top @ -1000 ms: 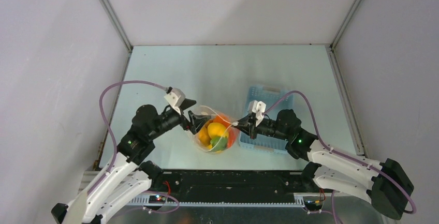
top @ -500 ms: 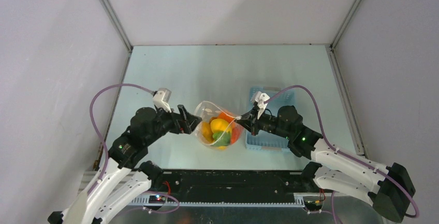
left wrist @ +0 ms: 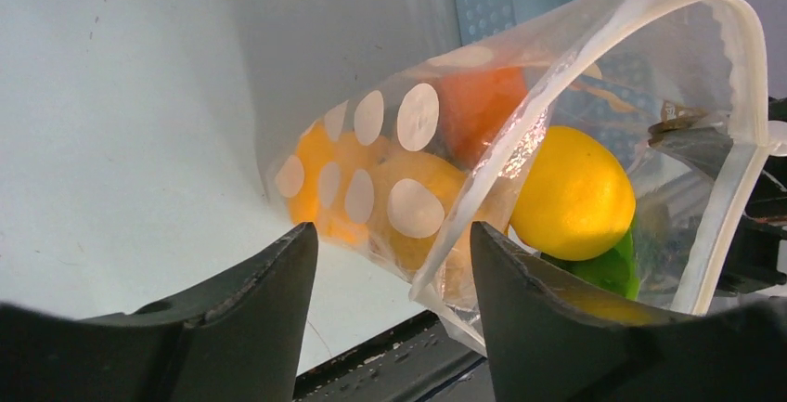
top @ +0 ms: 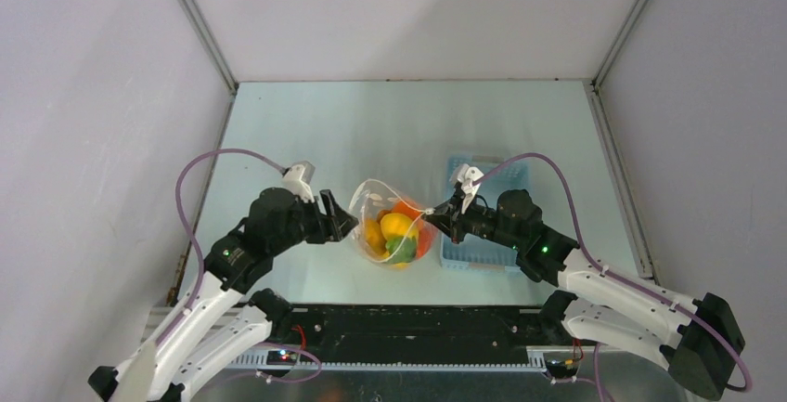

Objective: Place the food in the zip-top bag and seal the zipper
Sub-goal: Adjust the zipper food storage bag at the center of the board.

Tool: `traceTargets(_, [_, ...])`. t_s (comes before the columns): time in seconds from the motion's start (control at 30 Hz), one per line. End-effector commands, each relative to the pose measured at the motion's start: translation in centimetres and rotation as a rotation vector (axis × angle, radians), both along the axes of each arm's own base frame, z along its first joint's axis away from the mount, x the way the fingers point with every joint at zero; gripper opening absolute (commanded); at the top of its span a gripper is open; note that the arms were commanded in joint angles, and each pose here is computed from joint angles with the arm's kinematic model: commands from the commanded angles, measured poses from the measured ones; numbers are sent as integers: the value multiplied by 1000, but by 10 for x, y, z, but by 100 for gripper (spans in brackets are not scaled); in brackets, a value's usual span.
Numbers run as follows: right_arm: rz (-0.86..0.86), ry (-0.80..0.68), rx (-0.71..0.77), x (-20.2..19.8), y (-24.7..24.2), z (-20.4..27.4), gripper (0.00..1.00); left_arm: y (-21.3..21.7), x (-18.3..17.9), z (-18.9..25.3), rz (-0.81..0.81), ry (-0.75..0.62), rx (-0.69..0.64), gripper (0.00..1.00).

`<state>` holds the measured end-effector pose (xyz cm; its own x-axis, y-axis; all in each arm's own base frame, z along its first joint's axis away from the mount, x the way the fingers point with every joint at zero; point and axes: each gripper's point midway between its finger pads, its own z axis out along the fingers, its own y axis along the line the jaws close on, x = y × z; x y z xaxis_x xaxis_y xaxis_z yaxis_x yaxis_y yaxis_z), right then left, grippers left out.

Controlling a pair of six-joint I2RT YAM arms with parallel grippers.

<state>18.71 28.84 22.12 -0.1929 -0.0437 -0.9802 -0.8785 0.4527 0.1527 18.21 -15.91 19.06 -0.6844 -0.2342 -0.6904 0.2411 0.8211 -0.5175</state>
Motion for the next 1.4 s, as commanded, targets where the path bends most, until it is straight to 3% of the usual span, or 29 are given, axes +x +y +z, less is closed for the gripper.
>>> traceTargets(0.0, [-41,-61,77,7,-1,39,0,-11,3,9,-23,-6,-61,64])
traceTargets(0.13, [-77,-67,88,13,-4,43,0,-29,-3,2,-95,26,-126,53])
traceTargets(0.23, [-97,-61,90,16,-5,43,0,-27,-2,2,-86,20,-120,37])
traceTargets(0.3, [-110,-59,88,17,-7,42,0,-19,0,7,-55,-2,-92,24])
traceTargets(0.5, [-196,-54,57,27,-19,37,0,38,12,20,211,-28,80,4])
traceTargets(0.57, [-224,-54,39,29,-25,34,0,60,15,22,308,-24,155,1])
traceTargets(0.83, [-75,-120,-58,7,-21,22,0,88,10,24,336,53,388,0])
traceTargets(1.0, [-26,-155,-16,2,-12,33,0,65,9,35,186,36,355,0])
traceTargets(1.07, [-12,-167,19,3,-6,41,0,55,10,41,142,14,316,4])
traceTargets(1.13, [10,-153,62,1,2,47,0,52,10,46,131,-6,293,20])
traceTargets(1.17, [29,-161,82,-1,5,51,0,52,10,47,132,-13,291,37])
traceTargets(1.23, [46,-127,99,-3,10,50,0,53,11,52,138,-33,282,59])
traceTargets(1.37, [33,-61,98,-1,12,41,0,43,10,74,96,-113,211,85])
